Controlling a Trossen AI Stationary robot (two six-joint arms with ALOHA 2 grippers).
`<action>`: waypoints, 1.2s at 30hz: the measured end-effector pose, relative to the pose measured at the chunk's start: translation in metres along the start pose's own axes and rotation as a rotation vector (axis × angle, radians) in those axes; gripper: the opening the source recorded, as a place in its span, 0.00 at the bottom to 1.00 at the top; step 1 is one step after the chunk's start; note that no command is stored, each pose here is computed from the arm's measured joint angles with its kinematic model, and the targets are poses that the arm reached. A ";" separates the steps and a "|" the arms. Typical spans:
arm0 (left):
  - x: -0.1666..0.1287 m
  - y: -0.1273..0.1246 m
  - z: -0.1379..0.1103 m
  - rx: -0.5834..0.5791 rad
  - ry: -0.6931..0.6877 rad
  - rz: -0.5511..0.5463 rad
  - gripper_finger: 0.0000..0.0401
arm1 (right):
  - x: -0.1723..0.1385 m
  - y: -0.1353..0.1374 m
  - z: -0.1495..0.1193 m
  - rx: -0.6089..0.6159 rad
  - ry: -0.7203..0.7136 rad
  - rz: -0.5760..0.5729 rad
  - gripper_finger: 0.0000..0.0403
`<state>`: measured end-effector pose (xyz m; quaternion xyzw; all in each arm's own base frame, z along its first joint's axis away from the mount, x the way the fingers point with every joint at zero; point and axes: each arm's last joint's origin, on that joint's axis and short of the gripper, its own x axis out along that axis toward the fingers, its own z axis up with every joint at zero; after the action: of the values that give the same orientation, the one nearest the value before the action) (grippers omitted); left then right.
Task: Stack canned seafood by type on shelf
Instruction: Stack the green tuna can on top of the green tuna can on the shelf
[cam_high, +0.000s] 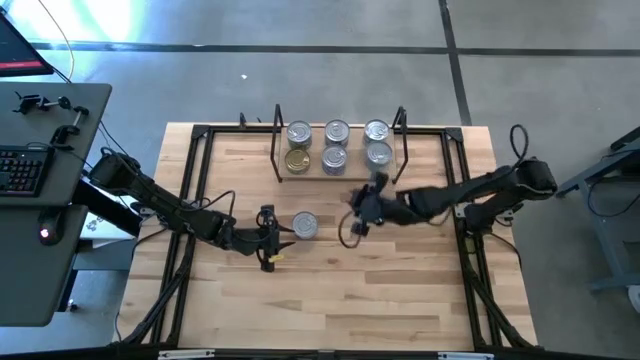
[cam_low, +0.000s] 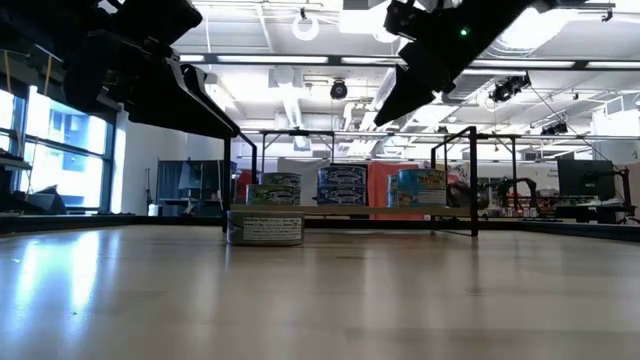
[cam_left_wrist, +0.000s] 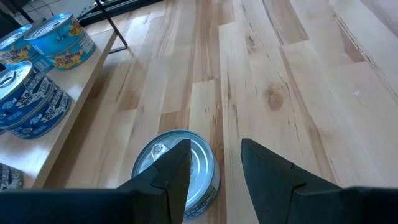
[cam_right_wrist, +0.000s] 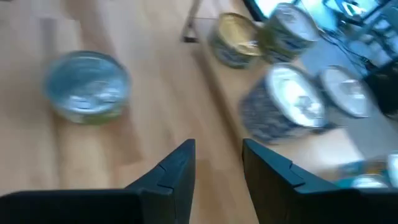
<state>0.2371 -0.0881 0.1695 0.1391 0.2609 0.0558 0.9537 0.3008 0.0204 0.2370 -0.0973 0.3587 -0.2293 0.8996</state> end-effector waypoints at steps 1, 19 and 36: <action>0.000 0.000 0.000 0.000 -0.001 0.000 0.33 | 0.000 0.008 -0.004 0.013 -0.024 0.017 0.30; 0.008 0.012 -0.005 0.105 0.044 -0.126 0.33 | -0.030 0.073 -0.101 0.362 -0.445 0.290 0.30; 0.050 0.021 -0.023 0.232 0.028 -0.292 0.35 | -0.028 0.071 -0.099 0.375 -0.456 0.271 0.30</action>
<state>0.2674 -0.0539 0.1325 0.2079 0.2963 -0.1117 0.9255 0.2390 0.0950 0.1587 0.0698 0.1090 -0.1418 0.9814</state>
